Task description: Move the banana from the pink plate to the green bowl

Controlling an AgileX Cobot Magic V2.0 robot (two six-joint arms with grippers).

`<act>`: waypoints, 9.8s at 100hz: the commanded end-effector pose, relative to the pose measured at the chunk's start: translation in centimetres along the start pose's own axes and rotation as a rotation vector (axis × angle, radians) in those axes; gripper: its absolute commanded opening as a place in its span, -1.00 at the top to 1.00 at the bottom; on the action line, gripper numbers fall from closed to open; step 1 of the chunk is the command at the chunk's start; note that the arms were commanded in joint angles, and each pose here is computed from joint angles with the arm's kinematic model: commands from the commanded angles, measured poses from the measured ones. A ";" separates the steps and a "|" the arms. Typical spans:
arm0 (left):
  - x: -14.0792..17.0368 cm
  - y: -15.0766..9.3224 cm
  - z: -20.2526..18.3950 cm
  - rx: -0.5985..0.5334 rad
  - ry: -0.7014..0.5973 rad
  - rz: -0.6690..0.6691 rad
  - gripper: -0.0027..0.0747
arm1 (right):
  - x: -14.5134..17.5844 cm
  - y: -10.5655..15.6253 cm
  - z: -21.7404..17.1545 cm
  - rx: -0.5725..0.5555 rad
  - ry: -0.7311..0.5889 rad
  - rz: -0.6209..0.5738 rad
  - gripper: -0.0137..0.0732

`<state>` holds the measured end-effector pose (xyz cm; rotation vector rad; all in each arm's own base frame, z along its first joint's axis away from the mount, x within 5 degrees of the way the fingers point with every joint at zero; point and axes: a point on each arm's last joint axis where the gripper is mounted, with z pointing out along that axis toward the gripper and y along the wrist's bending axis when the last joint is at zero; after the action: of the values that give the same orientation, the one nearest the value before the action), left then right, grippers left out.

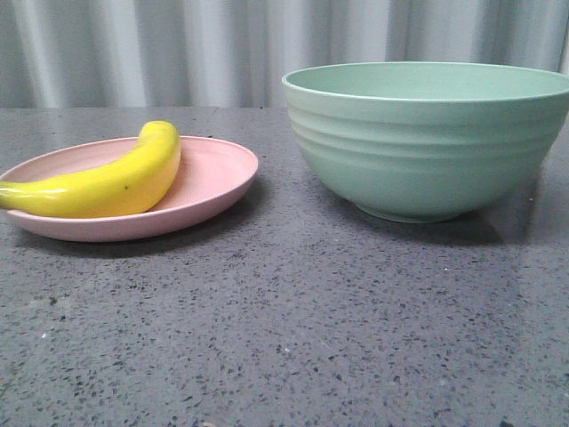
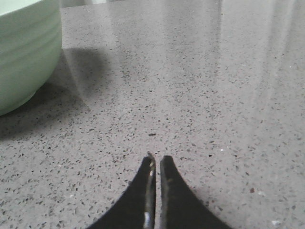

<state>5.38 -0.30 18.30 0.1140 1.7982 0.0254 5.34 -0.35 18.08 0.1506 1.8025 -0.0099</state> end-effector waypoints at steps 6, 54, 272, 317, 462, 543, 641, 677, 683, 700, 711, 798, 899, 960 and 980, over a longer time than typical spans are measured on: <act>-0.6 0.0 -0.2 -0.003 -0.097 -0.001 0.98 | 0.5 -0.1 0.1 0.009 -0.014 -0.014 0.84; -0.6 0.0 -0.2 -0.003 -0.097 -0.001 0.98 | 0.5 -0.1 0.1 0.009 -0.014 -0.014 0.84; -2.7 0.3 -0.6 -0.032 -0.331 -0.007 0.98 | -2.5 -0.2 -0.5 0.023 -0.352 -0.017 0.84; -2.7 0.3 -0.6 -0.032 -0.333 -0.007 0.98 | -2.6 -0.2 -0.5 0.023 -0.355 -0.017 0.84; -7.9 0.7 -1.2 -0.037 -0.352 0.013 0.98 | -6.2 0.2 -0.3 0.016 -0.183 -0.017 0.83; -13.1 1.3 4.0 -0.057 -0.423 -0.002 -0.17 | -10.0 0.3 2.1 0.019 -0.113 0.027 0.83; -17.3 -10.8 13.4 0.513 0.386 0.057 -0.17 | -10.0 0.3 2.1 0.019 -0.113 0.027 0.83; -14.5 -12.5 16.8 0.508 0.525 0.089 -0.17 | -10.0 0.3 2.1 0.019 -0.113 0.027 0.83; -14.4 -12.7 17.1 0.509 0.530 0.095 -0.17 | -10.0 0.3 2.1 0.019 -0.113 0.027 0.83; -14.3 -13.0 17.9 0.510 0.541 0.105 -0.17 | -10.0 0.3 2.1 0.019 -0.113 0.027 0.83; -13.9 -13.2 18.2 0.509 0.551 0.109 -0.17 | -10.0 0.3 2.1 0.019 -0.113 0.027 0.83; -14.4 -13.2 17.7 0.519 0.531 0.101 0.41 | -11.2 1.1 1.8 -0.033 0.051 -0.039 0.83; -19.8 -22.0 8.4 0.920 0.302 0.228 0.41 | -21.2 12.1 8.9 -0.564 0.441 0.218 -0.41; -19.8 -22.0 8.4 0.920 0.300 0.228 0.41 | -19.6 15.0 14.6 -0.572 0.599 0.425 -0.40; -19.8 -22.0 8.4 0.920 0.300 0.228 0.41 | -19.6 15.0 14.6 -0.573 0.601 0.422 -0.05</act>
<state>16.58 -24.19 31.18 1.0885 2.0838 -0.5921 25.43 11.46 32.91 0.1213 2.3453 0.9198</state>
